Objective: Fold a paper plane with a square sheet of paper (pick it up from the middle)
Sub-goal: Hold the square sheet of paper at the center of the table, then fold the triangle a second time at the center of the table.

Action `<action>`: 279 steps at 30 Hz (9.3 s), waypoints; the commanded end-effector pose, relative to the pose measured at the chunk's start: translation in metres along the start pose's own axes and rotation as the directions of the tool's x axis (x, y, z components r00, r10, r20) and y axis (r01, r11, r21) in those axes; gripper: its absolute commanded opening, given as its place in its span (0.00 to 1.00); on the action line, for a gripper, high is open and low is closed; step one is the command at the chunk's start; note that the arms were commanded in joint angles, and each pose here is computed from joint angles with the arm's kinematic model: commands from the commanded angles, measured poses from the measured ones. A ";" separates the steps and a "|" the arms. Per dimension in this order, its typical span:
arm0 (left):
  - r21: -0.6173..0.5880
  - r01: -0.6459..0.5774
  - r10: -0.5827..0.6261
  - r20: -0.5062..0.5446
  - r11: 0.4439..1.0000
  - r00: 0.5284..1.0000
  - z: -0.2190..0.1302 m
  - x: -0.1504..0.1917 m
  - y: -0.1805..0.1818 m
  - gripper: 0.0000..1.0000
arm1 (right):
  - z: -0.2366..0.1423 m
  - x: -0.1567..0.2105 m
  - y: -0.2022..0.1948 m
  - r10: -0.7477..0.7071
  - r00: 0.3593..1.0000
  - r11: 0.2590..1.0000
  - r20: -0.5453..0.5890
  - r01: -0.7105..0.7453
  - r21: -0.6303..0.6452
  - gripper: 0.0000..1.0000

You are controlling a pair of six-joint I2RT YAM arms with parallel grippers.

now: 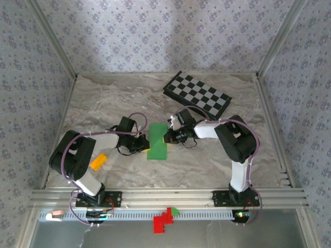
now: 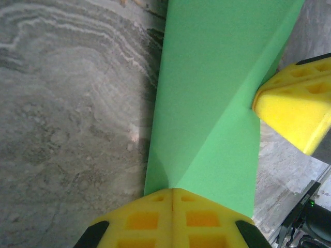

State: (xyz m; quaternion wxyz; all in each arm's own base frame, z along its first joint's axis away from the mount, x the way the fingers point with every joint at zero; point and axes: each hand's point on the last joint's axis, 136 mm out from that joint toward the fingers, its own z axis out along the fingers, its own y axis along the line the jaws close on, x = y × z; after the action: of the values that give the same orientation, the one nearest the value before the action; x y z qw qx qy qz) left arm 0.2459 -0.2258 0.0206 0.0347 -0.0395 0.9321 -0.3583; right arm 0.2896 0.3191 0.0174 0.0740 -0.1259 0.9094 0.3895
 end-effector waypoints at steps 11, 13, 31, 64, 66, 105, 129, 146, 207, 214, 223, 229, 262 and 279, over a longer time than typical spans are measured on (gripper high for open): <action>0.012 0.012 -0.012 -0.037 1.000 0.999 0.008 0.010 0.007 0.00 | 0.004 0.061 -0.083 0.186 0.976 0.944 -0.117 -0.144 0.295 0.00; 0.001 0.014 -0.014 -0.042 1.000 0.999 0.008 0.011 0.010 0.00 | 0.004 0.062 -0.082 0.186 0.975 0.944 -0.118 -0.145 0.296 0.00; -0.037 -0.010 0.005 -0.141 0.999 0.990 0.006 0.032 0.020 0.00 | -0.003 0.061 -0.065 0.165 0.983 0.949 -0.078 -0.137 0.283 0.00; -0.168 -0.100 0.060 -0.229 0.981 0.972 0.009 0.035 0.037 0.00 | -0.009 -0.006 0.069 -0.030 0.998 0.995 0.055 0.035 -0.095 0.13; -0.183 -0.101 0.058 -0.231 0.978 0.971 0.010 0.035 0.039 0.00 | 0.002 -0.007 0.076 -0.031 0.999 0.994 0.036 0.034 -0.104 0.12; -0.386 -0.131 0.018 -0.283 0.913 0.959 0.016 0.059 0.077 0.00 | 0.037 -0.047 0.003 0.169 0.986 0.985 0.009 -0.169 0.029 0.03; -0.411 -0.142 0.019 -0.289 0.900 0.957 0.018 0.063 0.080 0.00 | 0.017 -0.096 -0.038 0.240 0.966 0.967 0.099 -0.247 0.066 0.03; -0.403 -0.145 0.028 -0.282 0.904 0.959 0.018 0.061 0.078 0.00 | -0.030 -0.102 0.019 0.084 0.985 0.996 0.153 -0.087 0.017 0.03; -0.402 -0.140 0.036 -0.255 0.905 0.966 0.027 0.058 0.071 0.00 | -0.058 -0.101 0.013 0.087 0.985 0.996 0.151 -0.086 -0.013 0.02; -0.398 -0.138 0.038 -0.250 0.907 0.968 0.028 0.058 0.071 0.00 | -0.036 -0.052 0.014 0.139 0.987 0.989 0.081 -0.135 -0.063 0.02; -0.395 -0.142 0.043 -0.249 0.907 0.967 0.028 0.058 0.071 0.00 | 0.006 -0.029 0.022 0.157 0.988 0.984 -0.006 -0.157 -0.088 0.01; -0.399 -0.139 0.039 -0.247 0.906 0.968 0.027 0.058 0.071 0.00 | 0.023 -0.029 0.016 0.160 0.986 0.983 -0.040 -0.163 -0.080 0.01; -0.037 -0.140 0.135 -0.112 0.990 0.985 0.024 0.005 -0.034 0.00 | 0.021 0.024 -0.047 0.209 0.972 0.974 -0.108 -0.198 0.106 0.00; -0.045 -0.095 0.081 -0.251 0.994 0.965 0.025 0.067 0.004 0.00 | 0.021 0.032 -0.062 0.254 0.962 0.958 -0.103 -0.235 0.167 0.00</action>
State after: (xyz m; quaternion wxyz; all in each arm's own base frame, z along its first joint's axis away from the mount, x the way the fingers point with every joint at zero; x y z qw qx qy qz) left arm 0.2248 -0.2616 0.0158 0.0070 0.0535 0.9329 -0.3561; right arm 0.3048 0.3368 0.0196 0.0387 -0.0900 0.8966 0.4318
